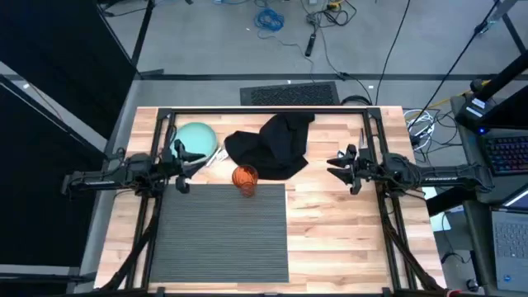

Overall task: Set table place
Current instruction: Move the gray mat to the center of the table

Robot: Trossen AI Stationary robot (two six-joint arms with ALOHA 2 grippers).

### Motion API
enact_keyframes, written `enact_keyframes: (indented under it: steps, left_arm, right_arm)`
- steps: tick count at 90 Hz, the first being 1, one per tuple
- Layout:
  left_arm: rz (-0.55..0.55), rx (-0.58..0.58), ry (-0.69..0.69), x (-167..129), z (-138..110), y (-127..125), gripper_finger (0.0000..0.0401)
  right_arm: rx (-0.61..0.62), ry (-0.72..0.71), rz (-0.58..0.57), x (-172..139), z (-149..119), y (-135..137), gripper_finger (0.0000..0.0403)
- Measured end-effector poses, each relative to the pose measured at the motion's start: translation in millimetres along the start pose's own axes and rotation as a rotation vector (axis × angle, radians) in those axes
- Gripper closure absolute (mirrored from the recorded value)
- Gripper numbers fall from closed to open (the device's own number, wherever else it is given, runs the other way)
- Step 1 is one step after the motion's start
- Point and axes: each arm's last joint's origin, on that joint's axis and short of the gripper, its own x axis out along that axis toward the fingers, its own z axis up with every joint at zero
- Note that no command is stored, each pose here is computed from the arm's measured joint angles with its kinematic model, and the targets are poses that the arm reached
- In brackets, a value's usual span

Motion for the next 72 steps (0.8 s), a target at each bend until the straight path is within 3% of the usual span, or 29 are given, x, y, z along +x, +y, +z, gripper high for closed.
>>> enact_keyframes:
  steps: [11, 23, 29, 36, 45, 55, 72]
  left_arm:
    - [0.053, -0.208, -0.211, -2, 19, 1, 0.0294]
    - [0.119, -0.332, -0.463, -9, 40, 2, 0.0294]
    - [0.157, -0.411, -0.592, -15, 50, 4, 0.0294]
    - [0.199, -0.5, -0.687, -20, 56, 6, 0.0294]
    - [0.206, -0.487, -0.701, -21, 61, 5, 0.0294]
    - [0.209, -0.463, -0.674, -18, 74, 3, 0.0294]
    - [0.251, -0.327, -0.631, -10, 123, -5, 0.0294]
  right_arm:
    - [0.013, -0.176, 0.057, -2, 17, 6, 0.0245]
    - [-0.005, -0.325, 0.089, -4, 35, 13, 0.0245]
    - [-0.053, -0.375, 0.084, -5, 47, 18, 0.0245]
    - [-0.198, -0.432, 0.045, -5, 62, 23, 0.0245]
    - [-0.318, -0.506, 0.018, -7, 84, 32, 0.0245]
    - [-0.233, -0.551, -0.07, -5, 112, 40, 0.0245]
    - [-0.279, -0.289, -0.186, 16, 146, 51, 0.0245]
